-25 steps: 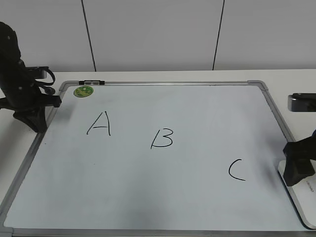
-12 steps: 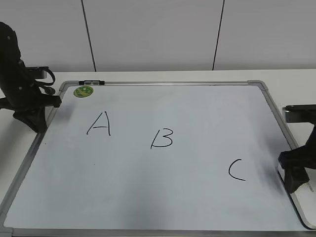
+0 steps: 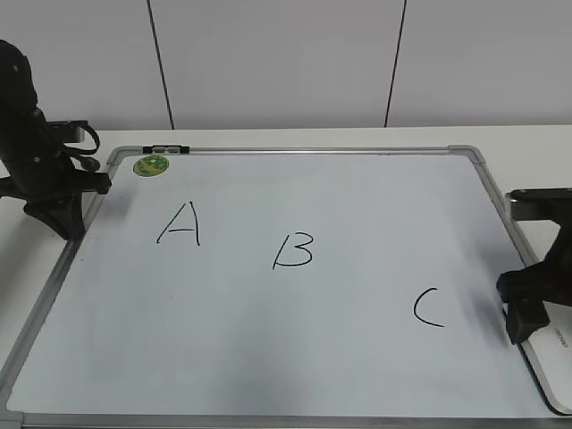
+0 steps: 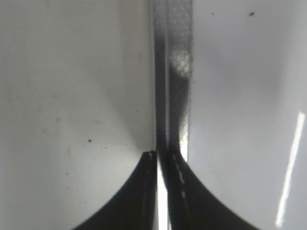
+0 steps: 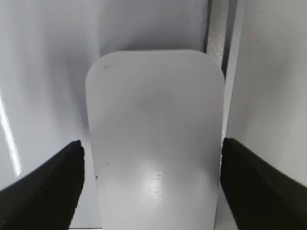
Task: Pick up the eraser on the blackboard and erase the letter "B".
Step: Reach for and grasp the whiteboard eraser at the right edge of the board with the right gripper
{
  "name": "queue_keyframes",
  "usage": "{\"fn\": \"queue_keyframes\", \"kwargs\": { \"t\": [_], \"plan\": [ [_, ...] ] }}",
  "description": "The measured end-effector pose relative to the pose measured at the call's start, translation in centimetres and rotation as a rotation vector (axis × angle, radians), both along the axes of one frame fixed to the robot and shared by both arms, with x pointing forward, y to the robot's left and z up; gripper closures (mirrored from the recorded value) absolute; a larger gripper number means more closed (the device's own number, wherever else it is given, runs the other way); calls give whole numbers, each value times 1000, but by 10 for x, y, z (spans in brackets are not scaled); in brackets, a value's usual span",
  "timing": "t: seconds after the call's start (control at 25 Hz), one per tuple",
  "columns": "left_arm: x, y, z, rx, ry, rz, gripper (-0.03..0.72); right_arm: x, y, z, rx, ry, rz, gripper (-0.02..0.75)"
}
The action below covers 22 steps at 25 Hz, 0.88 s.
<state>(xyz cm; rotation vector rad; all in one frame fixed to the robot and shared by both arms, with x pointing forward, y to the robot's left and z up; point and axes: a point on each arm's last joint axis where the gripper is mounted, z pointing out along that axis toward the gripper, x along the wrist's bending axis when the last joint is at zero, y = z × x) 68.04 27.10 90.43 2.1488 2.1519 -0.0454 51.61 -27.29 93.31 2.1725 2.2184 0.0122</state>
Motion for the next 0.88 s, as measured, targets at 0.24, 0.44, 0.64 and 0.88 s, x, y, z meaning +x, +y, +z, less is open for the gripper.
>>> {"fn": "queue_keyframes", "kwargs": {
  "t": [0.24,0.44,0.64,0.88],
  "plan": [
    [0,0,0,-2,0,1,645,2,0,-6,-3,17,1,96],
    [0,0,0,-2,0,1,645,2,-1,-6,-9,15,5,199],
    [0,0,0,-4,-2,3,645,2,-1,-6,-13,16,9,206],
    [0,-1,0,-6,-2,4,641,1,-1,-6,-12,19,7,206]
  ]
}}
